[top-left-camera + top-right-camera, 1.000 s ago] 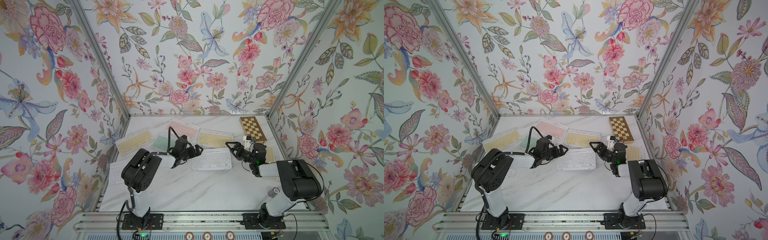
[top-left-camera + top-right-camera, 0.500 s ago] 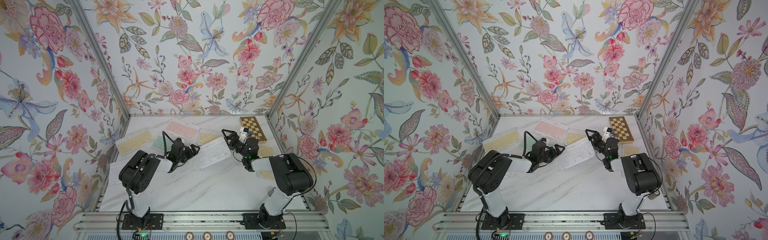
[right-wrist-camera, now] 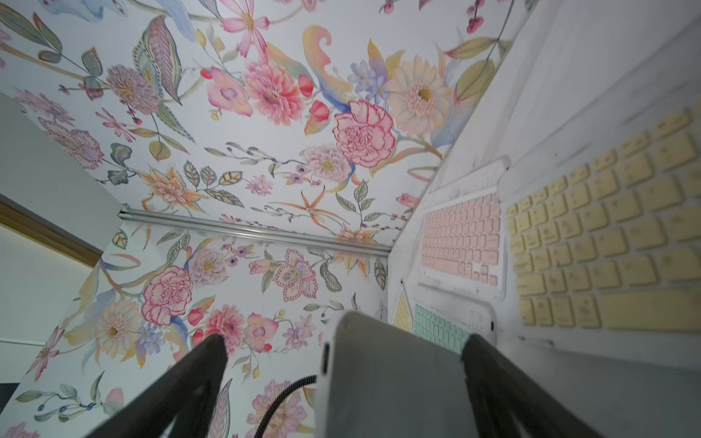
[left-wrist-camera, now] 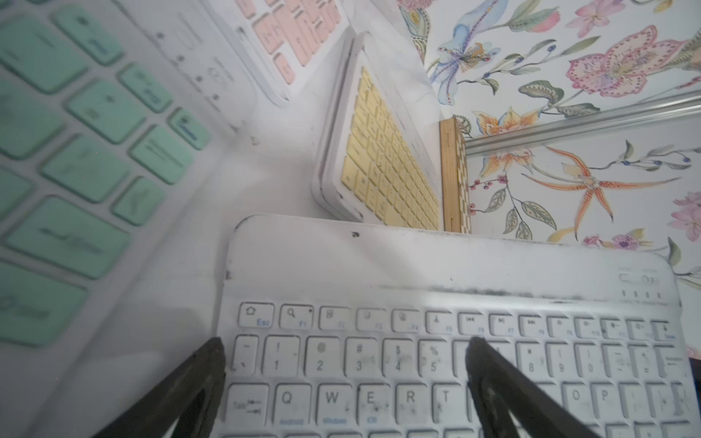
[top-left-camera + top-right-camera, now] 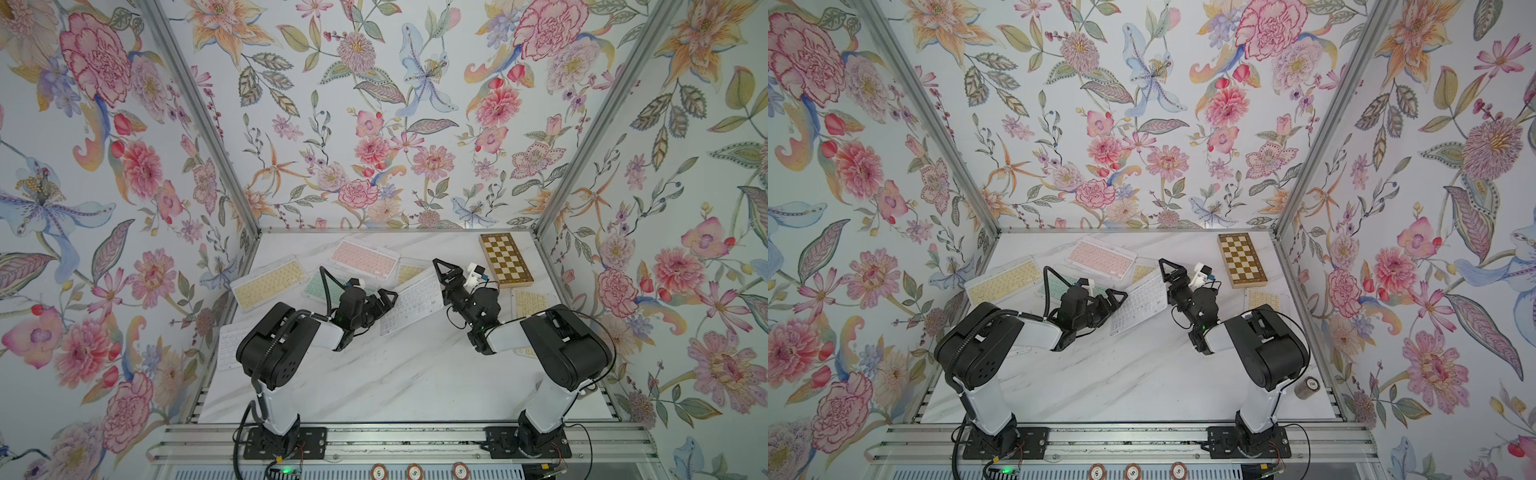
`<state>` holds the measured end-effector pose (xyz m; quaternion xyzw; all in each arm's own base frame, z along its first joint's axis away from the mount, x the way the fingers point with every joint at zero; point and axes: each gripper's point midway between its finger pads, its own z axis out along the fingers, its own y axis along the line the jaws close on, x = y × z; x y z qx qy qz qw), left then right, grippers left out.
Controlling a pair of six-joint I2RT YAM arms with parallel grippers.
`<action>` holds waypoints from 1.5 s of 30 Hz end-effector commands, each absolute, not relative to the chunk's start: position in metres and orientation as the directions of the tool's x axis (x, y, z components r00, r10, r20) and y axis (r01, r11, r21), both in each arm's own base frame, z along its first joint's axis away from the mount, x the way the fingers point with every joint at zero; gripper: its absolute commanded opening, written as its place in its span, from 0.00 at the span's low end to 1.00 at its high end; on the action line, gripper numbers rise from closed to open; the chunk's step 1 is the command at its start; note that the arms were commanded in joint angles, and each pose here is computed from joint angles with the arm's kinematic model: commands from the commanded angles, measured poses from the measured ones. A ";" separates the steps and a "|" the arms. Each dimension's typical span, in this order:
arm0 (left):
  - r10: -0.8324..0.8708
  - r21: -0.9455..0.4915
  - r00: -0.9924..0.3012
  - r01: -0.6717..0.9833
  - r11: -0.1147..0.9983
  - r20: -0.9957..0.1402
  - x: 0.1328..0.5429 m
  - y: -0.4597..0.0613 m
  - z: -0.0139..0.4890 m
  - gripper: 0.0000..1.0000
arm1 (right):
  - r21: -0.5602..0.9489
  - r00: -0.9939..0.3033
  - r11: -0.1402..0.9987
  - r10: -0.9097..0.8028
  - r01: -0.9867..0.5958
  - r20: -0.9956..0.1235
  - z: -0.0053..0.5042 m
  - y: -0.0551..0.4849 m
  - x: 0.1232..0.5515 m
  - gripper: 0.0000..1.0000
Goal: Stack the numeric keypads
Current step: Pick up the numeric keypad from the center of the board.
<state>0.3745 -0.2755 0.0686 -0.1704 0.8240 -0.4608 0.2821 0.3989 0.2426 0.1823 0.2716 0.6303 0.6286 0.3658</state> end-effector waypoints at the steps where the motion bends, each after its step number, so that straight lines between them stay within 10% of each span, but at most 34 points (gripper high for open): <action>1: -0.514 -0.893 -0.800 0.059 0.446 -0.310 0.369 -0.291 0.097 0.99 | 0.997 -0.600 0.052 0.796 -0.065 -0.081 0.178 0.246 0.391 0.99; 20: -0.511 -0.893 -0.806 0.047 0.448 -0.300 0.366 -0.290 0.087 0.99 | 0.904 -0.770 0.371 0.633 0.214 -0.078 0.168 0.275 0.363 0.98; 45: -0.530 -0.894 -0.796 0.030 0.447 -0.292 0.370 -0.276 0.082 0.99 | 0.945 -0.833 0.293 0.552 0.147 -0.042 0.226 0.297 0.335 0.73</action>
